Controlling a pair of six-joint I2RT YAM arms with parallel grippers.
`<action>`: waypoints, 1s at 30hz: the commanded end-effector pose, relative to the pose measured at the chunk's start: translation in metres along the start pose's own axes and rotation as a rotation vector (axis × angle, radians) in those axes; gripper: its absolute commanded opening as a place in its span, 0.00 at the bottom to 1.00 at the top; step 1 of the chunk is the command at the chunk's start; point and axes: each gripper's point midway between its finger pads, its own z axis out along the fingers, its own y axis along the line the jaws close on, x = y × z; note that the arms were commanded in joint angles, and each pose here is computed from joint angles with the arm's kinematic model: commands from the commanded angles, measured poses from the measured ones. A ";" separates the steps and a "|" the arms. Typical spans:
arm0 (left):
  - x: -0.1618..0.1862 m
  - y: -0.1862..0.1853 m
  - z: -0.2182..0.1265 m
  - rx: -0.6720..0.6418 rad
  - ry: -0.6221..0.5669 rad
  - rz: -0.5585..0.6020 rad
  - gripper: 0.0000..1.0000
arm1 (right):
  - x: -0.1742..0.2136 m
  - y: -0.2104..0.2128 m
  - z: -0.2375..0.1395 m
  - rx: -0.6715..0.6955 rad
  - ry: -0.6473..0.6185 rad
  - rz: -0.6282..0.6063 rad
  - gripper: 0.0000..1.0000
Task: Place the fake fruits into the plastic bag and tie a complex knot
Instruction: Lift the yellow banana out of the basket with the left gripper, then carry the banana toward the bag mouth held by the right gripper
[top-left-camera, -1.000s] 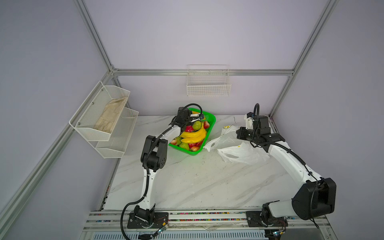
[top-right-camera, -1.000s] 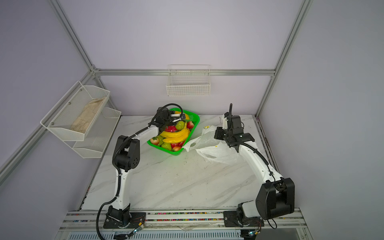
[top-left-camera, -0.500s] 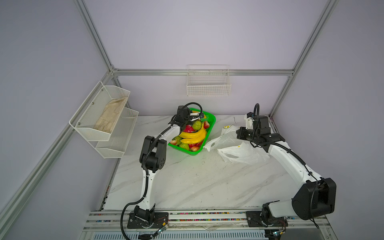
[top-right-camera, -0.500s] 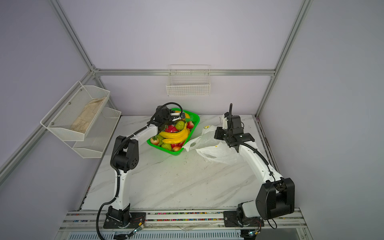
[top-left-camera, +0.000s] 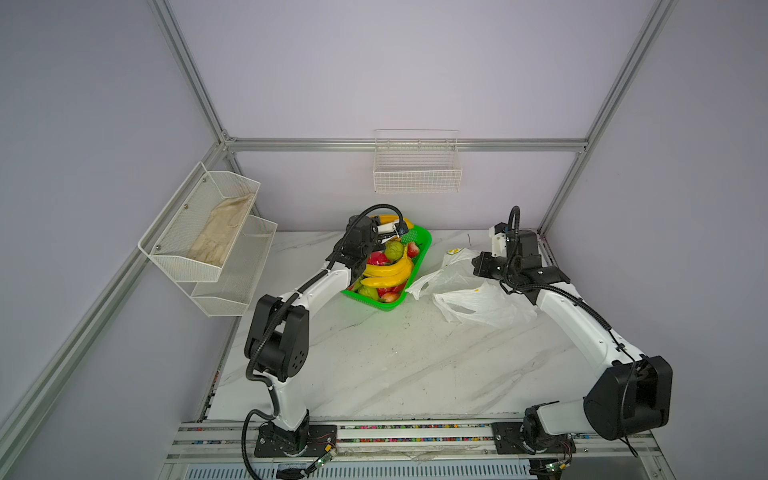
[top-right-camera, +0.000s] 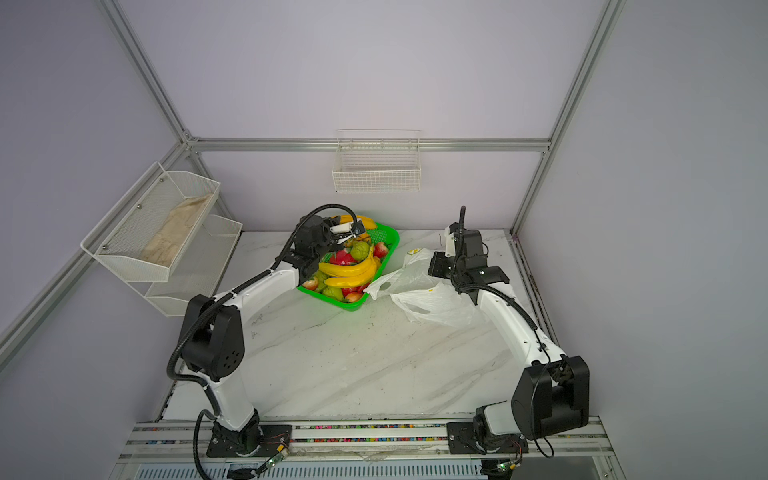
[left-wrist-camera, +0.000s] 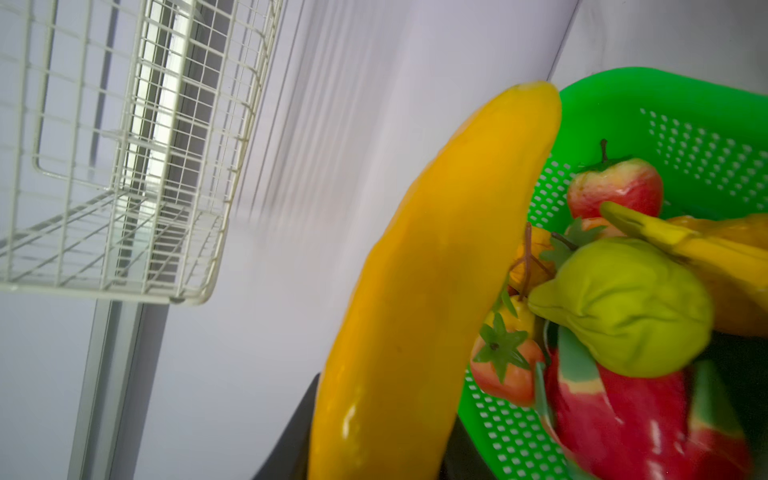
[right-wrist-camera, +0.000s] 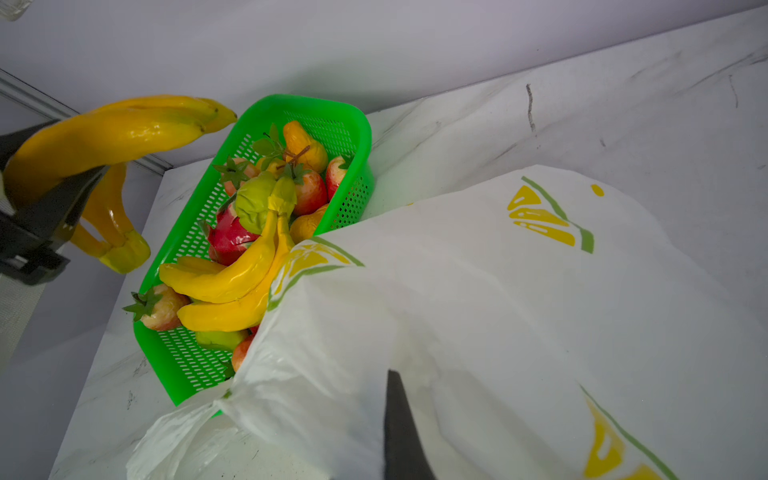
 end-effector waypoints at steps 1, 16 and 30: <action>-0.020 0.007 -0.050 -0.074 -0.010 -0.126 0.22 | -0.021 0.003 -0.005 -0.003 -0.061 0.002 0.00; -0.032 -0.041 -0.222 -0.016 0.184 -0.589 0.18 | -0.027 -0.005 0.008 -0.009 -0.085 0.024 0.00; -0.065 -0.186 -0.260 0.563 0.104 -0.878 0.16 | -0.025 0.003 0.002 -0.063 -0.085 0.029 0.00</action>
